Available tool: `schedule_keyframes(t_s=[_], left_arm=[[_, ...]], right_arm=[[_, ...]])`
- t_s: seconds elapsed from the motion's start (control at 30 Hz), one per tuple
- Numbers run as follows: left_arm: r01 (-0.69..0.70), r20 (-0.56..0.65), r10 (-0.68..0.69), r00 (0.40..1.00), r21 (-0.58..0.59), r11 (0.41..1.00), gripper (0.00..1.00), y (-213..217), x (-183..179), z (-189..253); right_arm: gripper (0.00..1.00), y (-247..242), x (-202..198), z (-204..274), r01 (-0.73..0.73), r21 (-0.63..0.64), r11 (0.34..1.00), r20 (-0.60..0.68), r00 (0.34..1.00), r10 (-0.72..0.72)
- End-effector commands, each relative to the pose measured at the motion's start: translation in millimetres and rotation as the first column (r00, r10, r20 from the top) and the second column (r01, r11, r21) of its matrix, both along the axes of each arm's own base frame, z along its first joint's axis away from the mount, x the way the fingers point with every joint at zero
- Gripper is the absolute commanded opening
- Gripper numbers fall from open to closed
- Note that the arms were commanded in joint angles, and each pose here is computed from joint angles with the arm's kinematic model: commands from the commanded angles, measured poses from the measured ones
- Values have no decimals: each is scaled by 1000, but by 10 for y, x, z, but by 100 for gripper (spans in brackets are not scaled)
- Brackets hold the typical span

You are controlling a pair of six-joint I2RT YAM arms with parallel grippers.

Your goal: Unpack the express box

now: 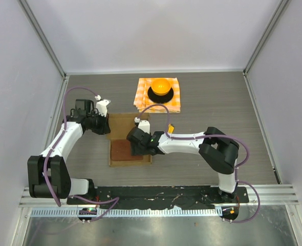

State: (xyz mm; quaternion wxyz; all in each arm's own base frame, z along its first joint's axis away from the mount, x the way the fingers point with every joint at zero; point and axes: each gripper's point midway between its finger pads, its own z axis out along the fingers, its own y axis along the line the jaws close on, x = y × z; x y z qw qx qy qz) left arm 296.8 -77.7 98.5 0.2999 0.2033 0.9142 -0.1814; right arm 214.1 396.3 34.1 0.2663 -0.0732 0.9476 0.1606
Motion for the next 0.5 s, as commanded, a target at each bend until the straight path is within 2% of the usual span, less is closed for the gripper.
schedule_keyframes(t_s=[0.0, 0.3, 0.47], left_arm=[[23, 64, -19, 998, -51, 998, 0, -79, 66, 165], [53, 51, -50, 997, -59, 997, 0, -109, 21, 149], [66, 38, -64, 997, -53, 996, 0, -106, -15, 109]], right_arm=[[58, -193, -78, -201, 1, -94, 996, -27, 1000, -4], [59, -186, -53, -264, -14, -100, 995, -10, 1000, 14], [63, -310, -71, -407, -2, -120, 993, 1, 1000, 2]])
